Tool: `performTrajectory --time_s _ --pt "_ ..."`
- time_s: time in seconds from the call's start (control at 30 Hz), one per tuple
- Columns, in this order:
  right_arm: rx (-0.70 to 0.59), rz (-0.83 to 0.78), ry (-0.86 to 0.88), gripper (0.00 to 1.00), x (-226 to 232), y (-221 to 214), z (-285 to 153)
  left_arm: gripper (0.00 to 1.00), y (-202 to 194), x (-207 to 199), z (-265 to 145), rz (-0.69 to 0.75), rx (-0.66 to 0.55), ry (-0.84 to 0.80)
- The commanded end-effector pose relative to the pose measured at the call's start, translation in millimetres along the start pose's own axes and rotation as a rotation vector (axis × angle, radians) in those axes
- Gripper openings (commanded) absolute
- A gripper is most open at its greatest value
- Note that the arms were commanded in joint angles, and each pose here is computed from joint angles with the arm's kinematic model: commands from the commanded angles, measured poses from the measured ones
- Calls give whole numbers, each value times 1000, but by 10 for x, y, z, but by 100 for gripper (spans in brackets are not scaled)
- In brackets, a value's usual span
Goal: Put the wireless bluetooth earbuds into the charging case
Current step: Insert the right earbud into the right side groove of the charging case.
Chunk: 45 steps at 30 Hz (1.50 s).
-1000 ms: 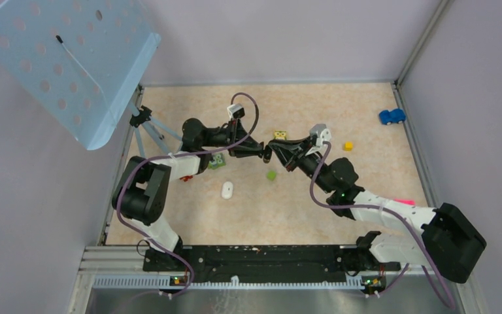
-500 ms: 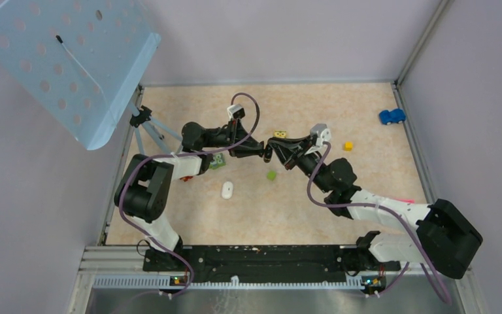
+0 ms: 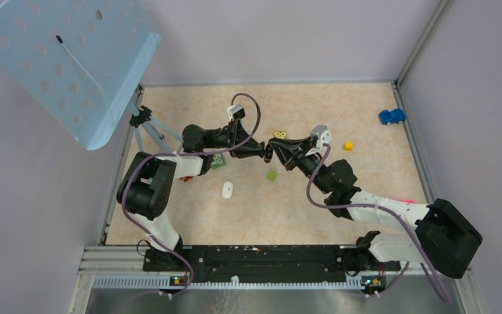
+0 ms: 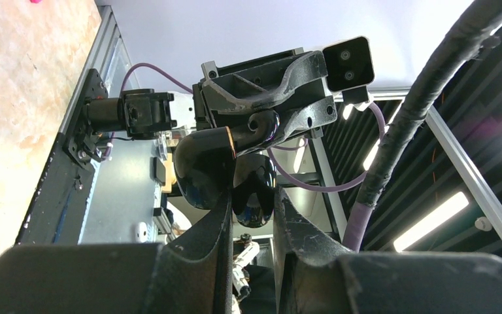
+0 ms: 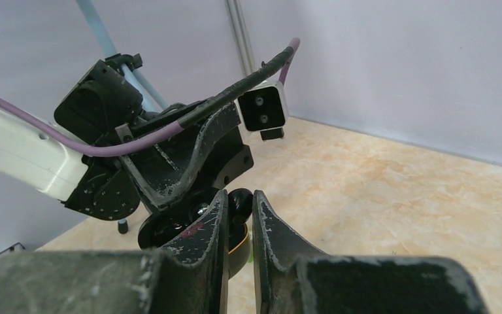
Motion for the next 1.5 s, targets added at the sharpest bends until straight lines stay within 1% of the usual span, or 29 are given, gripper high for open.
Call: performTrajectory --time_s 0.0,0.27,0.63,0.83,0.97,1.13,1.27,1.4,1.47 --pt "28 -24 14 0 24 -96 -74 0 -56 -108 9 31 4 -46" --pt "48 -34 47 0 84 -124 -151 0 -58 -100 2 17 -9 -51" --pt "115 -89 87 0 231 -193 -222 0 -35 -90 3 4 -21 -55" --pt "145 -92 90 0 258 -248 -275 0 -14 -74 1 0 -23 -59" --pt "152 -81 93 16 274 -240 -260 0 -12 -77 1 5 -20 -58" --pt "97 -52 55 29 278 -28 -207 0 -13 -42 -8 4 -6 -44" --pt "54 -48 24 45 272 175 -188 0 -18 23 -26 8 4 -27" --pt "21 -48 -26 58 232 315 -214 0 -10 80 -31 11 5 -4" --pt "13 -50 -39 61 217 344 -232 0 -6 93 -35 16 4 6"
Point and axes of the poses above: each gripper's point midway between its finger pads, its own z axis out along the fingers, its own x axis along the line the jaws close on, y = z × x, the point moved 8 cm from there along -z, back along the fingers, and after that the axes turned 4 degrees about -z, right-handed, at the moved point
